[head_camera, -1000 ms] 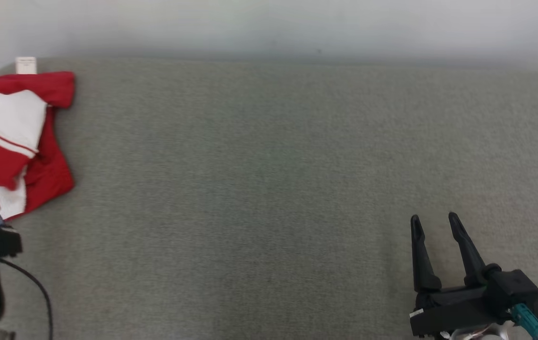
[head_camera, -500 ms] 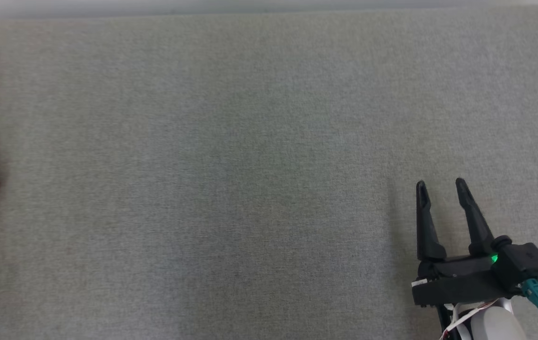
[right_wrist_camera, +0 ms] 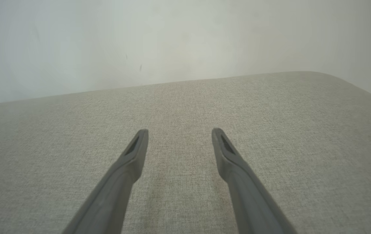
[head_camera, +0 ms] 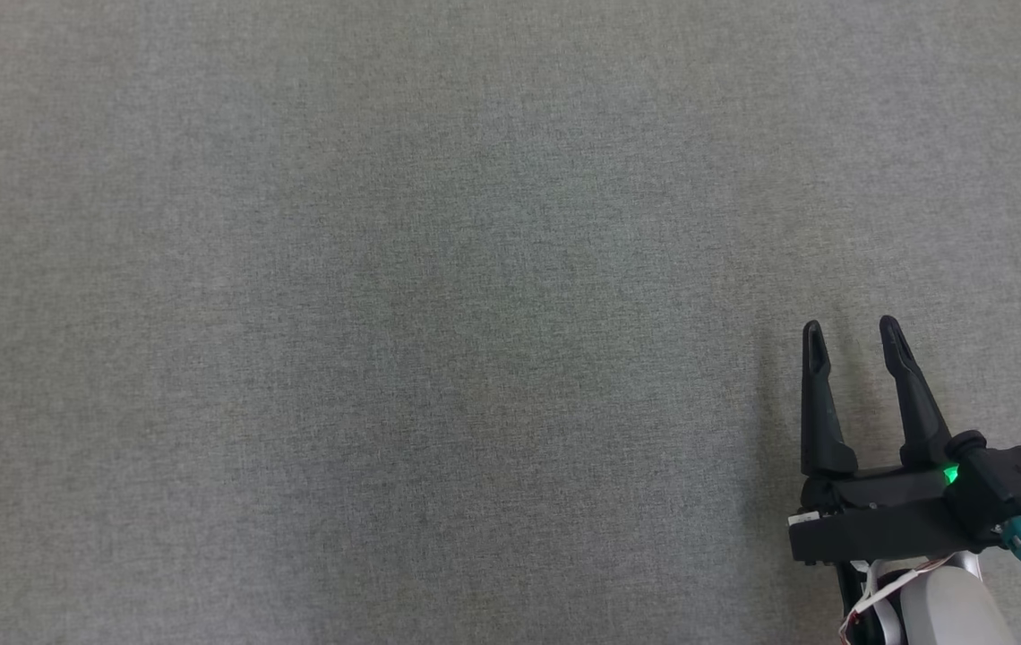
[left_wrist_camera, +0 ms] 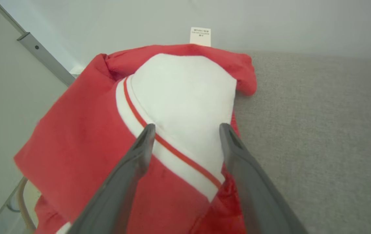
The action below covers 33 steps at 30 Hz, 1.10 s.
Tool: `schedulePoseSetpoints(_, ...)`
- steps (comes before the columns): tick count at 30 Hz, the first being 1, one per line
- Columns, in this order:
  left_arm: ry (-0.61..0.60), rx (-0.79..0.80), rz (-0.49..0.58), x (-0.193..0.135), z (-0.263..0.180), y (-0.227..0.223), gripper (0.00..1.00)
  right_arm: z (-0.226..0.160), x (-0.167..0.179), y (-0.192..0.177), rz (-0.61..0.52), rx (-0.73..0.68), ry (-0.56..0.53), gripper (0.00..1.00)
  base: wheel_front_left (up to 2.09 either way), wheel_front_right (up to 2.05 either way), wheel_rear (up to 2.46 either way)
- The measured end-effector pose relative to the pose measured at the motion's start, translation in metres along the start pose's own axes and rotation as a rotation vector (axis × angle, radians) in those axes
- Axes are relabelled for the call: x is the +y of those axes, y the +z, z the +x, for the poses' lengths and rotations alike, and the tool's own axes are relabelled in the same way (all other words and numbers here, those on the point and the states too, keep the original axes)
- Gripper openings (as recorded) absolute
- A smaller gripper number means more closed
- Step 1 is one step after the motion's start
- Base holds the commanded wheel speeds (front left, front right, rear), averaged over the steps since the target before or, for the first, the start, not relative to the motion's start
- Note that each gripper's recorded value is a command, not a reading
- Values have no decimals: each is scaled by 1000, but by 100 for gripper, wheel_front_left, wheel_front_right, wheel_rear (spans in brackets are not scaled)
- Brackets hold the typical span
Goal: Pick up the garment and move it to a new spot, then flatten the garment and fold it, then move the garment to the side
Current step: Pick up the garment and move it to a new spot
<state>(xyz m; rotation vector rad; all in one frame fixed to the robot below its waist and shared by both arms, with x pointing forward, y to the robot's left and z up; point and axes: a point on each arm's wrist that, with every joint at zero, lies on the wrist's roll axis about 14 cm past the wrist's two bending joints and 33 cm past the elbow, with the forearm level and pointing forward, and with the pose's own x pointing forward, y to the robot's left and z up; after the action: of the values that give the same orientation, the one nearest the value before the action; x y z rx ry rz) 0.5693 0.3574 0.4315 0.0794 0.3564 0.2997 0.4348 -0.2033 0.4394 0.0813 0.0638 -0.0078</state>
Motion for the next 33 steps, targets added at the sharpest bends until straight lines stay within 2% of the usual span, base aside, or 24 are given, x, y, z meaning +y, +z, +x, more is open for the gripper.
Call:
schedulePoseSetpoints(5,25,158,-2,7,1,-30,100,1,0,-1,0,2,0,100,0,0,0)
schedulePoseSetpoints(9,33,200,-6,10,0,-38,100,0,-1,1,-2,-2,-1,100,0,0,0)
schedulePoseSetpoints(10,34,206,-6,10,0,-39,74,0,-1,2,-3,-3,-2,100,0,0,0)
schedulePoseSetpoints(11,35,211,-6,11,-1,-40,29,-1,-1,2,-3,-5,-2,100,0,0,0)
schedulePoseSetpoints(12,35,214,-6,11,-2,-42,0,-1,-1,3,-4,-6,-4,100,0,0,0)
schedulePoseSetpoints(17,22,201,5,10,-3,-41,0,-2,-3,6,-6,-12,-7,100,0,0,0)
schedulePoseSetpoints(21,17,113,9,12,-1,-20,0,-3,-3,7,-10,-15,-7,100,0,0,0)
schedulePoseSetpoints(28,-5,-146,-19,13,-6,52,0,-5,5,13,-2,-31,12,100,0,0,0)
schedulePoseSetpoints(33,-43,-361,24,6,-20,127,0,-10,13,20,9,-45,33,100,0,0,0)
